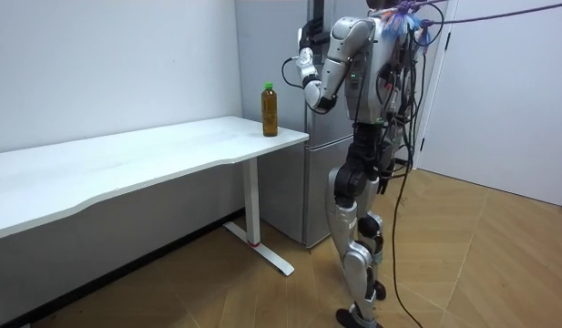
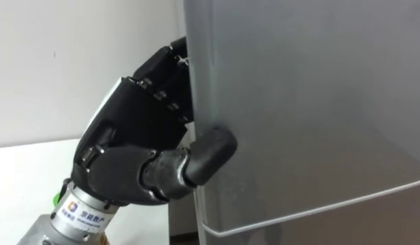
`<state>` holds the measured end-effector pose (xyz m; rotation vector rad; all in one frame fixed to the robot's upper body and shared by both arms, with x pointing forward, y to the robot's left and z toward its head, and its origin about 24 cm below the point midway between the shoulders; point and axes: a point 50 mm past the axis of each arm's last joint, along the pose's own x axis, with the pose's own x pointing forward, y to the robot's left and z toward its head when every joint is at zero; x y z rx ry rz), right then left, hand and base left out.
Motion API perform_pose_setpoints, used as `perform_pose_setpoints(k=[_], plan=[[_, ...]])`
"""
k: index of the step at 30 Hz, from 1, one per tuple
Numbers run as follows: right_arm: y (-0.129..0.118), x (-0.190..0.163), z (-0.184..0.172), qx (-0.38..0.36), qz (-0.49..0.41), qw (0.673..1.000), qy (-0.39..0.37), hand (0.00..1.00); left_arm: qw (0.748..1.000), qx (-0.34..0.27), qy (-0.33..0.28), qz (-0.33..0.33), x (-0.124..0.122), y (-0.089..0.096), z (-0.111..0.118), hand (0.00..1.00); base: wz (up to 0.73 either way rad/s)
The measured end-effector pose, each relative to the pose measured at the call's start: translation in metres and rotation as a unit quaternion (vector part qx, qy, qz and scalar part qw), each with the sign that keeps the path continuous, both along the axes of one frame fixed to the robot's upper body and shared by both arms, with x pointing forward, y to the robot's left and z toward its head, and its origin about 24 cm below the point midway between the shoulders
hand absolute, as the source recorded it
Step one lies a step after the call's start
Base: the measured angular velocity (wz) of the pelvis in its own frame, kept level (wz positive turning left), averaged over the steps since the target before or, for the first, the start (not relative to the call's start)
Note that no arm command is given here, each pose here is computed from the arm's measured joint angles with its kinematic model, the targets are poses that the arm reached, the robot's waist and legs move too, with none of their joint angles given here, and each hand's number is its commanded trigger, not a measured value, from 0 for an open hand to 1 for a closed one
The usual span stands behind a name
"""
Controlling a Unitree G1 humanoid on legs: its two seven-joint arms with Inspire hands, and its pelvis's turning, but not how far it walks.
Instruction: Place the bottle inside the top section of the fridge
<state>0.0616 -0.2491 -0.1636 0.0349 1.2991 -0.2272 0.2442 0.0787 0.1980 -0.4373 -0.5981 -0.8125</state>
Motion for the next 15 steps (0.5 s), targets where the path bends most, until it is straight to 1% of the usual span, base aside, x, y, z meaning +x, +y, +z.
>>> perform_pose_setpoints(k=[2, 5, 6, 8, 9, 10, 15], plan=[[-0.0002, -0.0005, 0.0, 0.002, 0.001, 1.0, 0.0, 0.0, 1.0, -0.009, 0.009, -0.004, 0.0015, -0.0013, -0.0017, 0.63, -0.02], [-0.001, -0.0003, 0.0004, 0.007, 0.003, 1.0, -0.001, 0.0, 1.0, -0.01, 0.012, -0.001, 0.0026, -0.0009, -0.0028, 0.58, 0.0], [-0.001, -0.0001, 0.0004, 0.007, 0.003, 1.0, -0.001, 0.0, 1.0, -0.011, 0.013, 0.0, 0.003, -0.0009, -0.0032, 0.57, 0.0], [-0.0011, 0.0002, 0.0005, 0.007, 0.004, 1.0, -0.001, 0.0, 1.0, -0.012, 0.017, 0.002, 0.0042, -0.0007, -0.0046, 0.47, 0.0], [-0.0012, 0.0003, 0.0005, 0.007, 0.005, 1.0, -0.002, 0.0, 1.0, -0.013, 0.017, 0.002, 0.0043, -0.0008, -0.0047, 0.08, 0.0], [-0.0016, 0.0008, 0.0007, 0.007, 0.005, 1.0, -0.002, 0.0, 1.0, -0.016, 0.021, -0.001, 0.0045, -0.0012, -0.0052, 0.0, 0.0], [-0.0018, 0.0015, 0.001, 0.006, 0.005, 1.0, -0.004, 0.0, 0.999, -0.02, 0.027, -0.015, 0.0037, -0.0065, -0.0073, 0.0, 0.01]])
